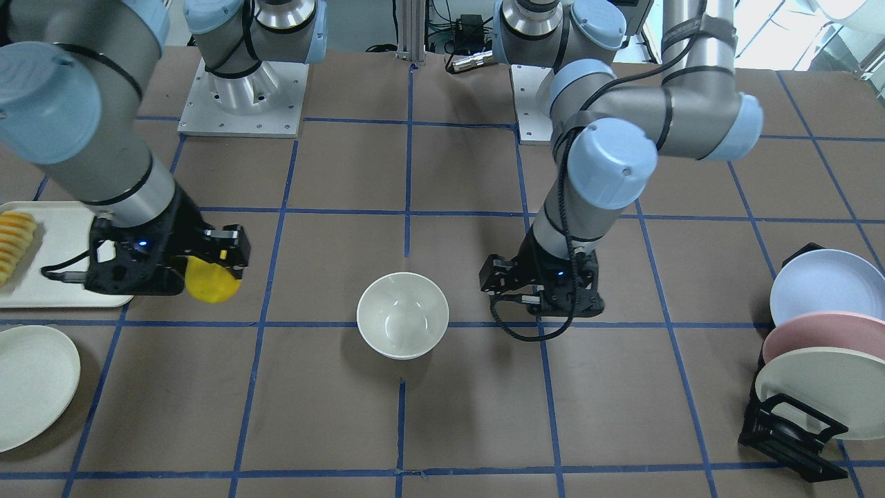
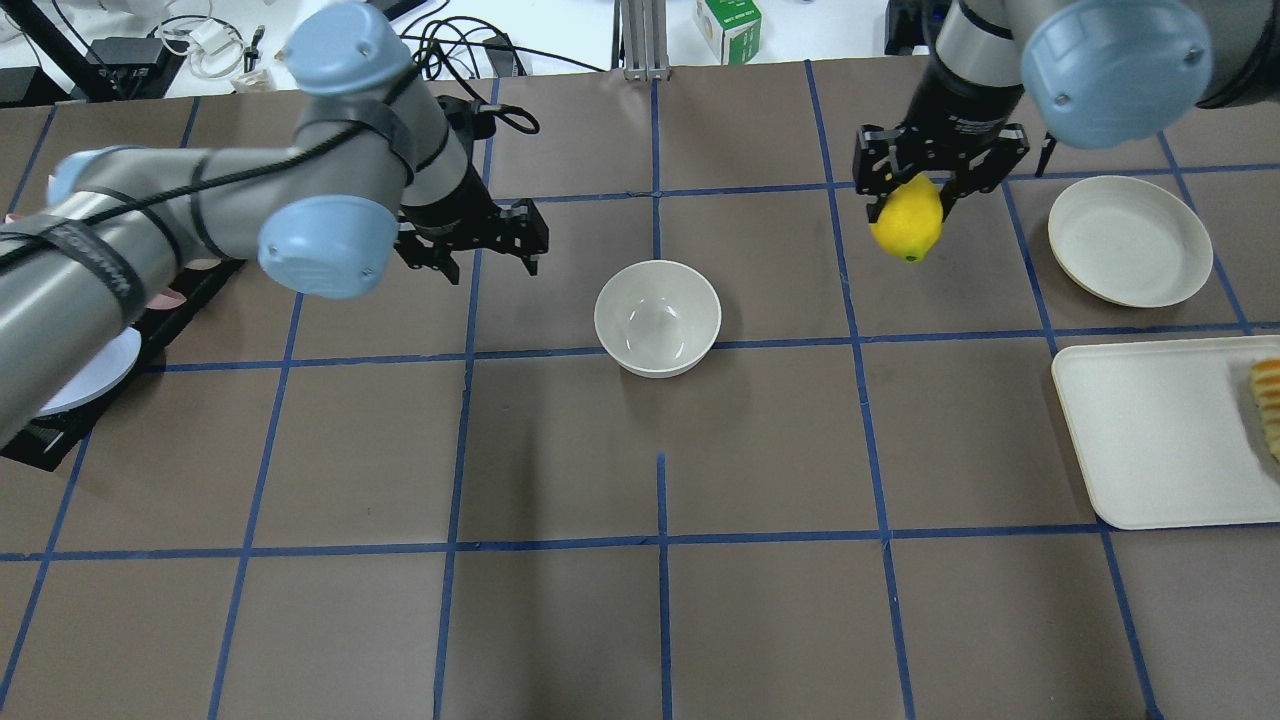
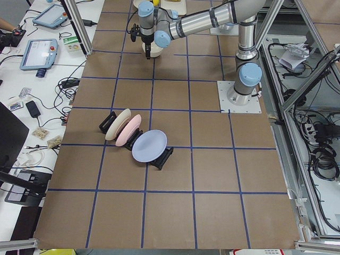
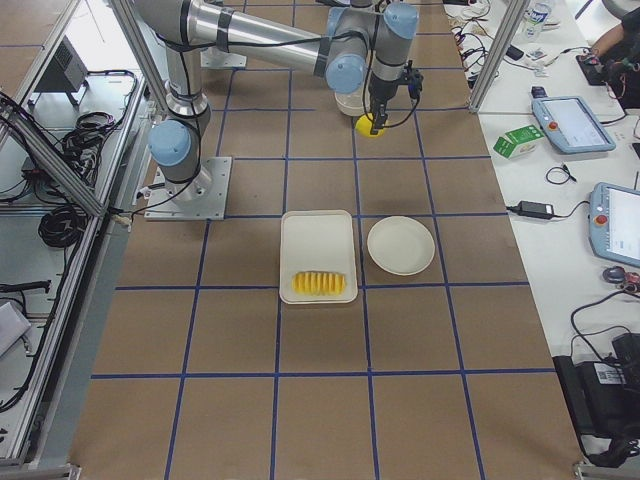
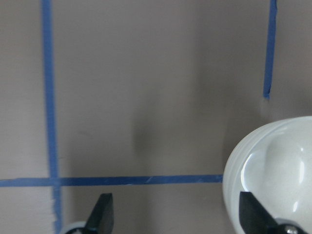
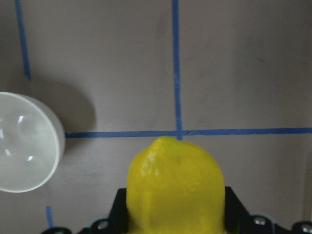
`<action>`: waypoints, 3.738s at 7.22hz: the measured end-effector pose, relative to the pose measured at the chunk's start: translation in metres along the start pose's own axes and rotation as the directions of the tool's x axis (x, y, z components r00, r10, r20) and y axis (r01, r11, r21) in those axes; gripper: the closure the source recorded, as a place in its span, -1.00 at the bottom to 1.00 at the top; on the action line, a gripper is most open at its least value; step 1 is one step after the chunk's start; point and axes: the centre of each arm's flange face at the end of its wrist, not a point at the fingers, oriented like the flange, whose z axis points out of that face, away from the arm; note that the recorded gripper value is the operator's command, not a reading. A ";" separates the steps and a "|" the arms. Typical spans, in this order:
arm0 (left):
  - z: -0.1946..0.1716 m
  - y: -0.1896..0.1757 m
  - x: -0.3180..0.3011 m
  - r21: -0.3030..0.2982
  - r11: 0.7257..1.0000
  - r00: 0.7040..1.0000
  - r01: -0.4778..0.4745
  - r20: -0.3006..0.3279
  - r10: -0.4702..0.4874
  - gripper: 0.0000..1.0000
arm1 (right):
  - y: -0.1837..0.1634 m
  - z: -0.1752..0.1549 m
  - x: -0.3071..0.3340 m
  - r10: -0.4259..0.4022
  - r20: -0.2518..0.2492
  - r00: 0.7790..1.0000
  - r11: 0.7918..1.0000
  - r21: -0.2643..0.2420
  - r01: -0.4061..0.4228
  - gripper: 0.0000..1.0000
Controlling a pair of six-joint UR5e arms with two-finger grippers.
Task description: Place bowl and put lemon in it
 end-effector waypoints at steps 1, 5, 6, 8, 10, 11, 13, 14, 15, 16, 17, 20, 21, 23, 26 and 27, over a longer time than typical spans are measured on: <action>-0.040 0.007 -0.019 -0.018 1.000 1.000 -0.015 0.022 0.015 -0.85 | 0.008 0.006 -0.038 0.015 0.022 1.000 1.000 0.005 -0.015 1.00; -0.147 0.041 -0.031 -0.006 1.000 0.997 -0.027 0.067 0.028 -0.85 | 0.018 0.064 -0.161 0.032 0.056 0.998 0.997 0.067 -0.036 1.00; -0.152 0.041 -0.033 -0.001 1.000 0.998 -0.024 0.065 0.024 -0.85 | 0.019 0.086 -0.181 0.036 0.054 0.998 0.998 0.058 -0.039 1.00; -0.158 0.031 -0.032 0.007 1.000 0.998 -0.016 0.067 0.015 -0.85 | 0.016 0.126 -0.196 0.032 0.038 0.999 0.999 0.014 -0.032 1.00; -0.160 0.028 -0.032 0.009 1.000 0.998 -0.015 0.066 0.014 -0.85 | 0.012 0.147 -0.198 0.033 0.028 0.999 0.999 -0.010 -0.032 0.88; -0.158 0.029 -0.032 0.006 1.000 0.998 -0.015 0.066 0.015 -0.85 | 0.010 0.157 -0.198 0.035 0.025 0.999 0.999 -0.018 -0.034 0.77; -0.156 0.029 -0.035 0.006 1.000 0.997 -0.018 0.071 0.017 -0.86 | 0.007 0.174 -0.198 0.037 0.016 0.999 0.999 -0.040 -0.036 -0.13; -0.157 0.029 -0.036 0.008 1.000 0.997 -0.018 0.071 0.017 -0.89 | 0.005 0.182 -0.198 0.038 0.012 0.999 0.998 -0.051 -0.038 -0.41; -0.158 0.028 -0.036 0.006 1.000 0.997 -0.017 0.070 0.017 -0.91 | 0.004 0.188 -0.198 0.039 0.010 0.999 0.998 -0.057 -0.039 -0.55; -0.157 0.028 -0.037 0.004 1.000 0.997 -0.017 0.071 0.017 -0.91 | 0.003 0.192 -0.198 0.039 0.010 0.999 0.998 -0.057 -0.039 -1.00; -0.157 0.029 -0.037 0.002 1.000 0.997 -0.017 0.071 0.017 -0.91 | 0.002 0.192 -0.199 0.039 0.012 0.999 0.998 -0.054 -0.038 -1.00; -0.154 0.031 -0.036 -0.002 1.000 0.997 -0.018 0.073 0.018 -0.92 | -0.005 0.165 -0.189 0.055 0.028 0.998 0.998 -0.016 -0.055 -1.00; -0.154 0.031 -0.037 -0.003 1.000 0.997 -0.018 0.074 0.018 -0.92 | -0.004 0.141 -0.180 0.068 0.033 0.997 0.998 0.001 -0.068 -1.00; -0.152 0.031 -0.037 -0.008 1.000 0.997 -0.017 0.074 0.017 -0.92 | 0.004 0.077 -0.139 0.105 0.032 0.994 0.994 0.011 -0.106 -1.00; -0.150 0.032 -0.037 -0.012 1.000 0.997 -0.017 0.074 0.018 -0.92 | 0.018 -0.005 -0.044 0.064 0.021 0.998 0.998 0.024 -0.064 -1.00; -0.150 0.032 -0.037 -0.012 1.000 0.997 -0.017 0.074 0.017 -0.92 | 0.031 -0.026 -0.022 0.061 0.016 0.998 0.998 0.013 -0.061 -1.00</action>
